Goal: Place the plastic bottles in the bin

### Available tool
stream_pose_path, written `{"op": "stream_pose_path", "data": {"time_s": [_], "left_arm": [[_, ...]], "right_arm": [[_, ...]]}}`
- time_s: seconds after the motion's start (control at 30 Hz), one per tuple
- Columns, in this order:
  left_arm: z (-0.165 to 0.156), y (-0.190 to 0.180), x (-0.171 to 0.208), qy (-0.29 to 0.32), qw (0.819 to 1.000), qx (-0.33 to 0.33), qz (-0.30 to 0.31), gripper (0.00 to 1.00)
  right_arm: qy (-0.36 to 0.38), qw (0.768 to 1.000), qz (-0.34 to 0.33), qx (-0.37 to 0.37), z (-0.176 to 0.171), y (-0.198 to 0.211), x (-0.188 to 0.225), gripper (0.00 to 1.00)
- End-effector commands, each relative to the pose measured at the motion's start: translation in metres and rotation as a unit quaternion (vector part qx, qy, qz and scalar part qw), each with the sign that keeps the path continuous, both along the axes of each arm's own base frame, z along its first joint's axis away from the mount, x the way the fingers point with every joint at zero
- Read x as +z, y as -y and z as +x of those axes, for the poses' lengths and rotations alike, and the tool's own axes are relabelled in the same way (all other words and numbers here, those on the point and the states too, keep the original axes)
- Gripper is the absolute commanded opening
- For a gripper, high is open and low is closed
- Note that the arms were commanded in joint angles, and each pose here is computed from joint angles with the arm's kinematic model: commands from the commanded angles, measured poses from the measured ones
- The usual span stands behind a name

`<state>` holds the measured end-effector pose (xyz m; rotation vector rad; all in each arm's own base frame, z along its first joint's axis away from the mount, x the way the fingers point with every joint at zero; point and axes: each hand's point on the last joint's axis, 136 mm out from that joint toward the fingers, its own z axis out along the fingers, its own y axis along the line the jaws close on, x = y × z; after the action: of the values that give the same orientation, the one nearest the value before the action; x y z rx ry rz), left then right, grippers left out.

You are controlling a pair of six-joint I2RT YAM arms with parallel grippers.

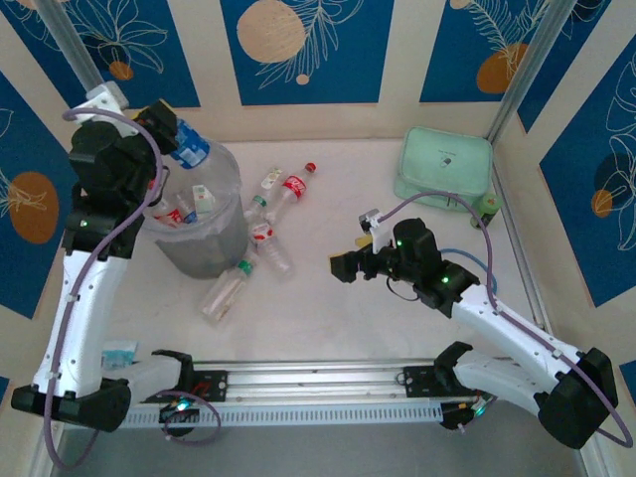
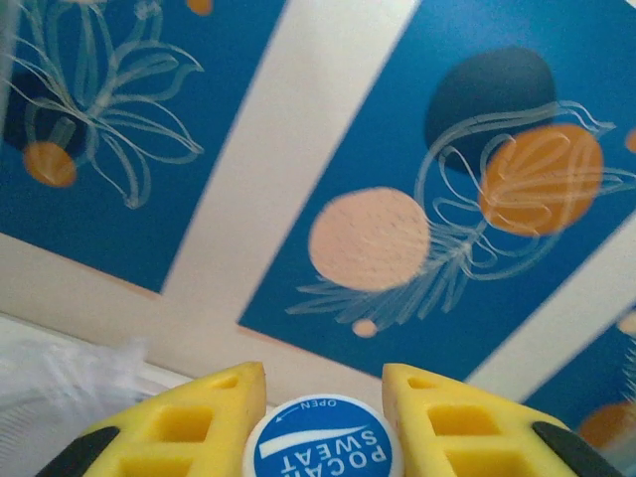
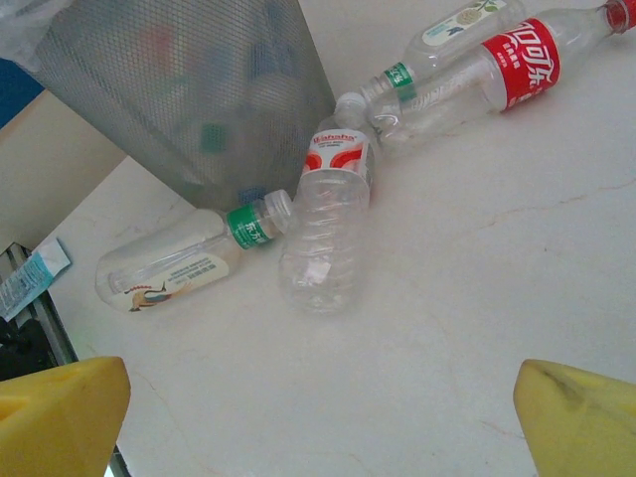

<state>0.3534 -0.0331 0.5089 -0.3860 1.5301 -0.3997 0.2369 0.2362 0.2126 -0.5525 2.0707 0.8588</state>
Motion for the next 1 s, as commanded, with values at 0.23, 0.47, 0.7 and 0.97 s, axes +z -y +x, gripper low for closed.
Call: {"op": "stream_pose_path", "data": {"time_s": [0.23, 0.47, 0.7, 0.97], "left_arm": [[0.06, -0.02, -0.049, -0.068, 0.987, 0.052, 0.138, 0.0], [0.084, -0.018, -0.108, -0.117, 0.981, 0.044, 0.152, 0.0], [0.087, -0.013, -0.184, -0.17, 0.976, 0.025, 0.136, 0.0], [0.092, -0.008, -0.258, -0.222, 0.968, 0.009, 0.116, 0.0]], "right_arm": [[-0.009, 1.0, -0.022, -0.016, -0.013, 0.021, -0.015, 0.99], [-0.01, 0.999, -0.03, -0.019, -0.013, 0.026, -0.017, 0.99], [-0.009, 0.999, -0.031, -0.022, -0.01, 0.028, -0.021, 0.99], [-0.013, 0.999, -0.032, -0.024, -0.009, 0.029, -0.022, 0.99]]}}
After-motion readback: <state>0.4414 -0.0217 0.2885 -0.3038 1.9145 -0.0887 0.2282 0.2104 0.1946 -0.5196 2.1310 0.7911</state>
